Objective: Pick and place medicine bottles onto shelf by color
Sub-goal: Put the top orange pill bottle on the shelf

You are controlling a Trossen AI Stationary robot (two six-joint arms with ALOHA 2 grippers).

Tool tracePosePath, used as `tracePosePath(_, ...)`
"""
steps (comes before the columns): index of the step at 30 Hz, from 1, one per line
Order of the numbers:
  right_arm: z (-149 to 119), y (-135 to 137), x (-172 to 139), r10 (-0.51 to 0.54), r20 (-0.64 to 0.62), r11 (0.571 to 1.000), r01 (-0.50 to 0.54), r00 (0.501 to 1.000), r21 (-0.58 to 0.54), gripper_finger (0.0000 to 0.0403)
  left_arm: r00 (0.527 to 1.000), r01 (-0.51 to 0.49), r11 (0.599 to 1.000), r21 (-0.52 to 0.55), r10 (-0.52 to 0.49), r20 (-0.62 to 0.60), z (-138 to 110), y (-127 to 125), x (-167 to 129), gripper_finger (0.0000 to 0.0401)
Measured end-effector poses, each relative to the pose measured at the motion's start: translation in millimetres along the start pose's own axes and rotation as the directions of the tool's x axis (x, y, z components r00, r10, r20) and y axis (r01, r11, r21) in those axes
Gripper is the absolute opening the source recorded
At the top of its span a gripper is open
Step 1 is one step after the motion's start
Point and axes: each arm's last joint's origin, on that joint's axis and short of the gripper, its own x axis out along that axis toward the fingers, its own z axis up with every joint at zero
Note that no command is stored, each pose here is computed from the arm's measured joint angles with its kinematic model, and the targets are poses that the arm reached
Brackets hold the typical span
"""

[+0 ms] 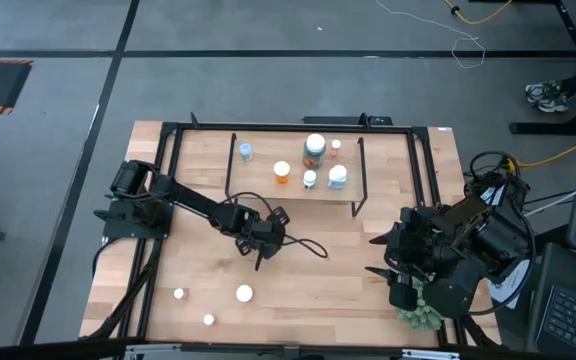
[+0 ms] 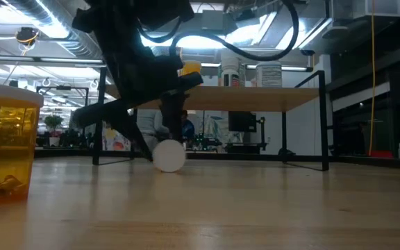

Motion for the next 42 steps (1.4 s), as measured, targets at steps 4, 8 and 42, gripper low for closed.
tracePosePath(4, 0, 0, 0, 0.000, -0.001, 1.000, 0.000, 1.000, 0.001, 0.0265, 1.000, 0.018, 0.999, -0.044, -0.017, 0.020, 0, 0, 0, 0.0228)
tracePosePath(8, 0, 0, 0, 0.000, -0.001, 1.000, 0.000, 1.000, 0.001, 0.0265, 1.000, 0.022, 0.999, -0.042, -0.022, 0.016, 0, 0, 0, 0.0228)
tracePosePath(42, 0, 0, 0, 0.001, -0.001, 1.000, -0.001, 1.000, 0.004, 0.0265, 0.994, -0.065, 0.894, -0.443, 0.099, 0.055, 30, 35, -18, 0.0185)
